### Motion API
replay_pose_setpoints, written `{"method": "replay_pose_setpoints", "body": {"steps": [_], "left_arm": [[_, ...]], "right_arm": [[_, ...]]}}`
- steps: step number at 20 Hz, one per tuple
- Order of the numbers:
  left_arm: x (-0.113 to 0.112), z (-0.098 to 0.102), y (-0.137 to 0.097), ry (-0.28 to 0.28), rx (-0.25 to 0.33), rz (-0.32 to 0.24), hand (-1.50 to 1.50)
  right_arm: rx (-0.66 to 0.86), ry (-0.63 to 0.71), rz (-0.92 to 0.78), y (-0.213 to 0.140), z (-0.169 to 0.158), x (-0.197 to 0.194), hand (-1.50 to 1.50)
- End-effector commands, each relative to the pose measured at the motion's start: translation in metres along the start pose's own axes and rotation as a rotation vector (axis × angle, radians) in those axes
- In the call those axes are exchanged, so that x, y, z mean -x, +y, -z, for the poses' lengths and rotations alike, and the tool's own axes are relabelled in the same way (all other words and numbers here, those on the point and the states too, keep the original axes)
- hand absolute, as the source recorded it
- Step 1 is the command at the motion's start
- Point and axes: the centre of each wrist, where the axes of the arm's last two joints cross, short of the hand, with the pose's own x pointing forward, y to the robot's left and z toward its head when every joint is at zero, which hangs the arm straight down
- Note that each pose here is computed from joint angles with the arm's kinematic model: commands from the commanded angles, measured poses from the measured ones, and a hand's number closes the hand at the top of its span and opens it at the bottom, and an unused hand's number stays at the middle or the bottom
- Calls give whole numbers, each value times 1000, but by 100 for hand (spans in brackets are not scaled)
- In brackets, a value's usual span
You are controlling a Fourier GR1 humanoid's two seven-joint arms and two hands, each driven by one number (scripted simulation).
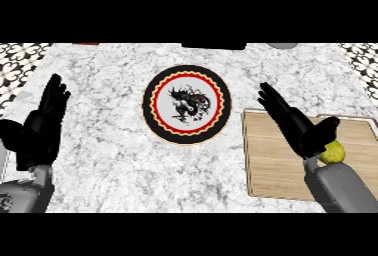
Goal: Pick the pear from the tray and place it in the plate
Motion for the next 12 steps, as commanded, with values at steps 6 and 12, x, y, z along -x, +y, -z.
{"method": "replay_pose_setpoints", "body": {"steps": [6,12], "left_arm": [[-50,15,-1,-234,201,38,0],[-38,18,11,-179,248,-8,0]], "right_arm": [[164,-403,287,-52,43,-86,150],[548,50,-27,-46,20,-14,-150]]}}
